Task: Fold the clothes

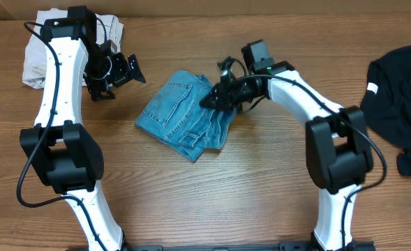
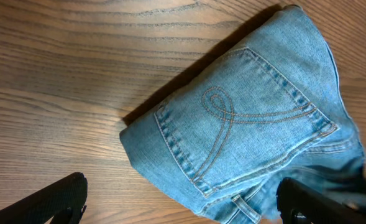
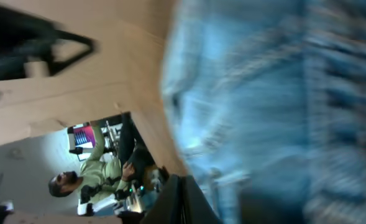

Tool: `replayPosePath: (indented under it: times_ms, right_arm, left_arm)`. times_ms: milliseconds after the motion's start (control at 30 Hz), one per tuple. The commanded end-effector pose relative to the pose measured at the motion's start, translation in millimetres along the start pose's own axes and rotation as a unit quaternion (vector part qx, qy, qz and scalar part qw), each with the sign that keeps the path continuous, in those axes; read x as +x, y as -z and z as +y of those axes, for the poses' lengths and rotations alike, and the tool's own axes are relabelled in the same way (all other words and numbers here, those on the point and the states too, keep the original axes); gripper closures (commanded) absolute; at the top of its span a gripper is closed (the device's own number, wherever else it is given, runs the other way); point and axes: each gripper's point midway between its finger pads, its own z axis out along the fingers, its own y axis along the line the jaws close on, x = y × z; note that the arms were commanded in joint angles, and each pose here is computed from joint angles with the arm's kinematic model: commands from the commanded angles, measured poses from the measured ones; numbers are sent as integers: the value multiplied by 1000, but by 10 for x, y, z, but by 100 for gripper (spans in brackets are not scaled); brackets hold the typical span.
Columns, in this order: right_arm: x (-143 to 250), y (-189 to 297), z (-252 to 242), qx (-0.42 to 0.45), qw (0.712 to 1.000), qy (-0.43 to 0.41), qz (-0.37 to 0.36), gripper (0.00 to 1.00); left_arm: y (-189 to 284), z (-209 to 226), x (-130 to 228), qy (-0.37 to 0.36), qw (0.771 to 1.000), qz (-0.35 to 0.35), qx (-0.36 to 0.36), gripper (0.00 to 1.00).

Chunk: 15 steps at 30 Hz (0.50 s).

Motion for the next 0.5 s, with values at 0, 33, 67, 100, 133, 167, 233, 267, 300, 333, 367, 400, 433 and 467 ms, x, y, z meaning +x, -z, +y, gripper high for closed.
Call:
replayPosePath:
  times_ms: [0,33,67,100,133,167,233,267,300,333,367,400,433,467]
  right_arm:
    - [-49,-20,-410,48,998,-27,-4,96]
    - [-60,15,-589,73,996,-50,-9,96]
    - [-71,68,-722,100,992,-71,-18,96]
    - [-78,125,-837,126,988,-89,-26,96]
    - [-92,238,-1014,169,978,-113,-42,96]
    - [-109,326,-1090,188,973,-121,-52,96]
    - [-166,519,-1088,186,972,-129,-70,96]
    - [-202,633,-1028,183,971,-130,-80,96]
    - [-224,705,-989,182,971,-130,-87,96]
    - [-257,819,-893,179,971,-127,-97,96]
    - [-272,889,-818,178,971,-124,-103,96]
    - [-290,1053,-557,173,972,-103,-119,96]
    - [-278,1123,-420,170,973,-94,-126,96]
    - [-252,1168,-236,160,976,-77,-130,96]
  left_arm:
    - [11,22,-25,5,1000,0,-5,0]
    - [11,37,-26,5,1000,-1,-9,0]
    - [11,45,-26,5,1000,-1,-12,0]
    - [11,46,-26,5,1000,-1,-12,0]
    - [11,44,-23,5,1000,0,-12,0]
    - [11,44,-21,5,1000,0,-12,0]
    - [11,45,-21,5,1000,0,-12,0]
    - [11,45,-21,5,1000,0,-12,0]
    - [11,45,-21,5,1000,0,-12,0]
    - [11,45,-21,5,1000,0,-12,0]
    - [11,45,-21,5,1000,0,-12,0]
    - [11,46,-21,5,1000,0,-12,0]
    - [11,45,-21,5,1000,0,-12,0]
    - [11,45,-21,5,1000,0,-12,0]
